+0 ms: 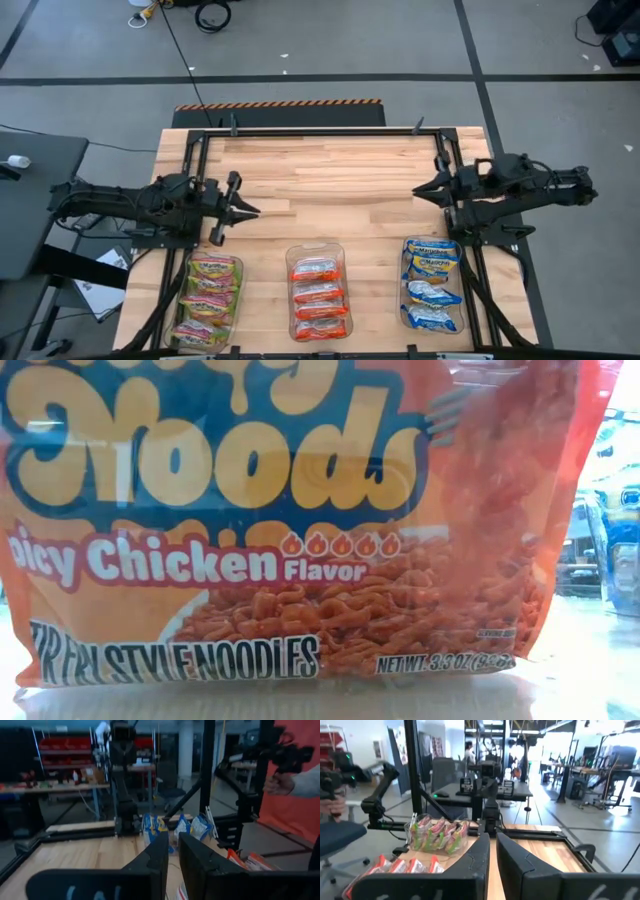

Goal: Sort Maruchan noodles
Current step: Return to Home Position

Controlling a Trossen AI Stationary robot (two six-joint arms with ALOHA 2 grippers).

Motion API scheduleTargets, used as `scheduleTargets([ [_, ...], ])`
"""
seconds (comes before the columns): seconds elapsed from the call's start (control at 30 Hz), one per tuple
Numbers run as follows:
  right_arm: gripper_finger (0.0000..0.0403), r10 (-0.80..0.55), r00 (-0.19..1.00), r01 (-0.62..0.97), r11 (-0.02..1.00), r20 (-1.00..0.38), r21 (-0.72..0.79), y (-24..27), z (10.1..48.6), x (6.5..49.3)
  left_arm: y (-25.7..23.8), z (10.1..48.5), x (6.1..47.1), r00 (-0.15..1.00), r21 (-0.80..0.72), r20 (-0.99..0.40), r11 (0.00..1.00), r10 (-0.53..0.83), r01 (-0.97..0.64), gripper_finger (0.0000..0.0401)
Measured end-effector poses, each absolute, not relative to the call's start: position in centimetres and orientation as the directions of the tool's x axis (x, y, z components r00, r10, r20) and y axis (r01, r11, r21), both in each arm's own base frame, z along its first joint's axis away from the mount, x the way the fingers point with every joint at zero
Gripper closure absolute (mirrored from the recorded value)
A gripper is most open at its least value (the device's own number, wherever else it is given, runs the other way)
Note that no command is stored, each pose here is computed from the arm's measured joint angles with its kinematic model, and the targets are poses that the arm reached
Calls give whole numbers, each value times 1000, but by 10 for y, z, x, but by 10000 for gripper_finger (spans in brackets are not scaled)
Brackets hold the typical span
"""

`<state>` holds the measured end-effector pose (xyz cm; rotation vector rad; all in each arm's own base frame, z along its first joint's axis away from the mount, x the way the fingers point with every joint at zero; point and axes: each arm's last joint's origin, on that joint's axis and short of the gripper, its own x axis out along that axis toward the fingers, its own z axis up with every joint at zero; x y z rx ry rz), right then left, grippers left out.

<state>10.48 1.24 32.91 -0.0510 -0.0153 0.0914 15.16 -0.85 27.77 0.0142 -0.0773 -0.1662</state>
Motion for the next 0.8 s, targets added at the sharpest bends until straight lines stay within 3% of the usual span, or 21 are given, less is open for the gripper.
scheduleTargets([
  [0.27,363,28,997,-30,999,74,25,7,275,79,-8,223,120,968,-1,187,986,-166,169,351],
  [0.43,364,14,988,-26,997,151,76,6,239,73,-7,203,103,921,15,353,986,-162,167,351],
  [0.6,363,-37,975,-18,971,221,240,6,201,92,-6,201,98,926,47,344,988,-156,149,351],
  [0.8,364,76,980,-131,941,181,312,4,183,96,-4,201,96,928,82,348,990,-133,111,351],
])
